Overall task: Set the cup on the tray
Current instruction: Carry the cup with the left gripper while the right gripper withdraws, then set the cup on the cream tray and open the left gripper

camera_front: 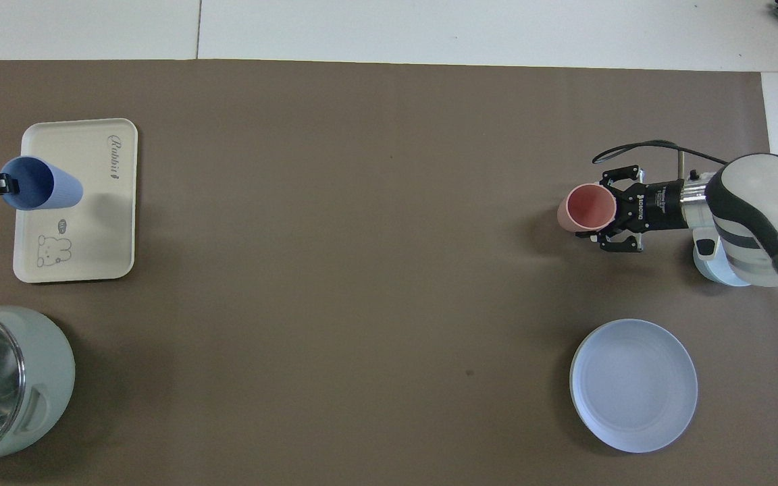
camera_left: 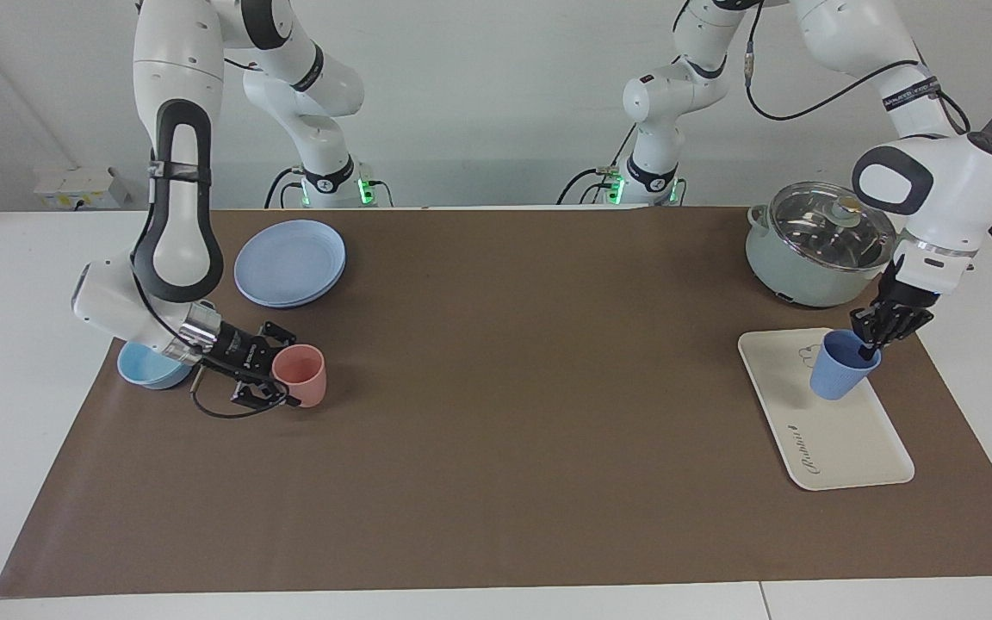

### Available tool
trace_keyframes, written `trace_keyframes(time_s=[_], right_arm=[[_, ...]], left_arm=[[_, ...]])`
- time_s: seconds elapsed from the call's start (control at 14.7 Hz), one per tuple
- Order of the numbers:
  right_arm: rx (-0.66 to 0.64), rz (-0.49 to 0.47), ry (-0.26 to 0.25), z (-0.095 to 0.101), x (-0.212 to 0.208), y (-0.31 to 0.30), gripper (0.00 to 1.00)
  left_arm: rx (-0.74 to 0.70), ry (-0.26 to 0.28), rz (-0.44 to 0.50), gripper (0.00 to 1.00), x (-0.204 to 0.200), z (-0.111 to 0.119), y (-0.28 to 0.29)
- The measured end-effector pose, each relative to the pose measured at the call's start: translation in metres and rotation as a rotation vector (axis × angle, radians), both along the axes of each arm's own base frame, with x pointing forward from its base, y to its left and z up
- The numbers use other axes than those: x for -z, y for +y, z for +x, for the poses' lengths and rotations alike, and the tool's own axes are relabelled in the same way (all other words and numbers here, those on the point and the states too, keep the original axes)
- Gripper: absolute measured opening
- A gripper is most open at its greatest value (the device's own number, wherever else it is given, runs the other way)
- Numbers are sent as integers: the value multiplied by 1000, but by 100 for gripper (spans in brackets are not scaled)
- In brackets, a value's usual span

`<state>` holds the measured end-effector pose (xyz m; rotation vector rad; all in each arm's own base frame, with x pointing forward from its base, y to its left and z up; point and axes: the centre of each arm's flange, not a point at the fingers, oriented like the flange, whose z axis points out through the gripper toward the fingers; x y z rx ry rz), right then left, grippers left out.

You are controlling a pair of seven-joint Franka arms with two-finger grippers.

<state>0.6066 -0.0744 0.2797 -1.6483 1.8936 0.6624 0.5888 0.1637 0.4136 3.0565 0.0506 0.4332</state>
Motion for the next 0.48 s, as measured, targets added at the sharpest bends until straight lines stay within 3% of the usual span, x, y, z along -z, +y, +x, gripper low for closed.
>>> trace_keyframes(time_s=[0.34, 0.48], right_arm=[[-7, 6, -14, -1, 5, -9, 78], [-46, 3, -47, -1, 7, -9, 92]], left_arm=[[20, 19, -1, 6, 29, -10, -14], [22, 13, 0, 22, 28, -9, -16]])
